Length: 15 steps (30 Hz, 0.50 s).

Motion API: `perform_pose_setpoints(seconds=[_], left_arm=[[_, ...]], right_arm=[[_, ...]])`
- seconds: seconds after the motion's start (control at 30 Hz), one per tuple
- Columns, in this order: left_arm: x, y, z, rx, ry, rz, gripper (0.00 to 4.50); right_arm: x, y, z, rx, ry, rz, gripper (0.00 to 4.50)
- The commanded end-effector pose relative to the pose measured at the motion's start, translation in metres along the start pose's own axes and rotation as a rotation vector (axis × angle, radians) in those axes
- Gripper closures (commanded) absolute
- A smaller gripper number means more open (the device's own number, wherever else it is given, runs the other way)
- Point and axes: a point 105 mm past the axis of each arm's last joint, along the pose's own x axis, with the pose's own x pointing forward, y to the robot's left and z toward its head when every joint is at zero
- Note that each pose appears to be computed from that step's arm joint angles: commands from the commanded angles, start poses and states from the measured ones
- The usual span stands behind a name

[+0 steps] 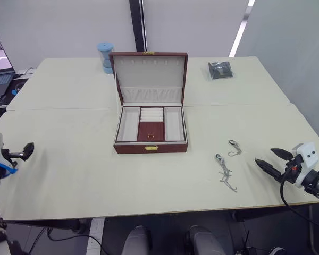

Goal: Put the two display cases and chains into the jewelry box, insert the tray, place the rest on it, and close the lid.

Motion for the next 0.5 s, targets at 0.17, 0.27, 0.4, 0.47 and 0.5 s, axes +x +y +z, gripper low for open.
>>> perform_pose_setpoints(seconds=[0.17,0.27,0.4,0.47,0.5], left_arm=[[-0.016,-0.017,0.024,-0.001,-0.092,0.033,0.00],[-0.028,-0.021,0.020,-0.005,-0.096,0.034,0.00],[-0.046,-0.036,0.027,0.001,-0.123,0.032,0.00],[-0.046,-0.041,0.031,-0.023,-0.102,0.043,0.00],[-0.045,-0.042,0.034,-0.041,-0.086,0.052,0.00]], right_arm=[[0.005,0.000,0.015,-0.029,-0.049,0.010,0.01],[0.007,-0.002,0.016,-0.026,-0.062,0.003,0.01],[0.011,-0.003,0.019,-0.024,-0.075,0.000,0.01],[0.012,-0.001,0.019,-0.023,-0.077,0.007,0.01],[0.012,-0.001,0.020,-0.023,-0.078,0.010,0.01]])
